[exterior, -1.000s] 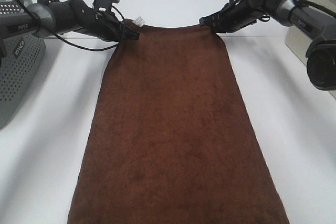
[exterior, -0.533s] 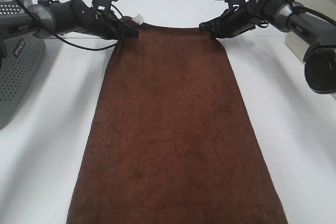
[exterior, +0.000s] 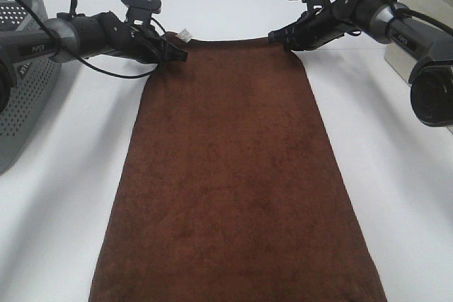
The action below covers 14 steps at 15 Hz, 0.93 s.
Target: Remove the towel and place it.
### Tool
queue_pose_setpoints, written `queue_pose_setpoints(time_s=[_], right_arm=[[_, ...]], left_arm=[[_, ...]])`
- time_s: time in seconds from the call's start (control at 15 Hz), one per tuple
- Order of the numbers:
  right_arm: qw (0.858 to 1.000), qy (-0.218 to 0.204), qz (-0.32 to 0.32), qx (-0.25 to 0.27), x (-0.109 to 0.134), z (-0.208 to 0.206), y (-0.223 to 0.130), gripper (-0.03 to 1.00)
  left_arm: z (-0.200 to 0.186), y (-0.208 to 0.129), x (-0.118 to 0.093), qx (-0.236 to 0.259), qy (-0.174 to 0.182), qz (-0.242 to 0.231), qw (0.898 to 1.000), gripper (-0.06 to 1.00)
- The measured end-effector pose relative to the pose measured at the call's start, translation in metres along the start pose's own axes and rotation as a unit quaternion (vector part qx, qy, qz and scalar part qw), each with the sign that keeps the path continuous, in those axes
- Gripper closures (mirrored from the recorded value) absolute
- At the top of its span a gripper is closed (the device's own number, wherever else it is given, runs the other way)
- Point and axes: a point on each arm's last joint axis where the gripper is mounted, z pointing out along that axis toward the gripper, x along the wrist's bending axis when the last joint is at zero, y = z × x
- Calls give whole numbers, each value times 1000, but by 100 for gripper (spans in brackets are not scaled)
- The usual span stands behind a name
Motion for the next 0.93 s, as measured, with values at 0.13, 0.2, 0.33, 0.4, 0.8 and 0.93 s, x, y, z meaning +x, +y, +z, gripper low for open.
queue_pose_setpoints(time_s=[0.13,0.2,0.33,0.4,0.8,0.93], right_arm=[[1000,0,-1,-2,0,0,0,96],[1000,0,-1,-2,0,0,0,96],[1000,0,0,-2,0,0,0,96],[1000,0,-1,-2,0,0,0,95],[1000,-10,4,-26,-2,0,5,35],[999,-14,4,-30,-3,0,5,32]], left_arm=[[0,1,0,-3,2,0,1000,94],[1,1,1,-8,5,0,1000,94],[1,0,1,-9,5,-2,1000,92],[1,0,1,-11,6,-2,1000,89],[2,4,4,-42,22,-4,999,27],[2,6,5,-51,26,-4,998,24]])
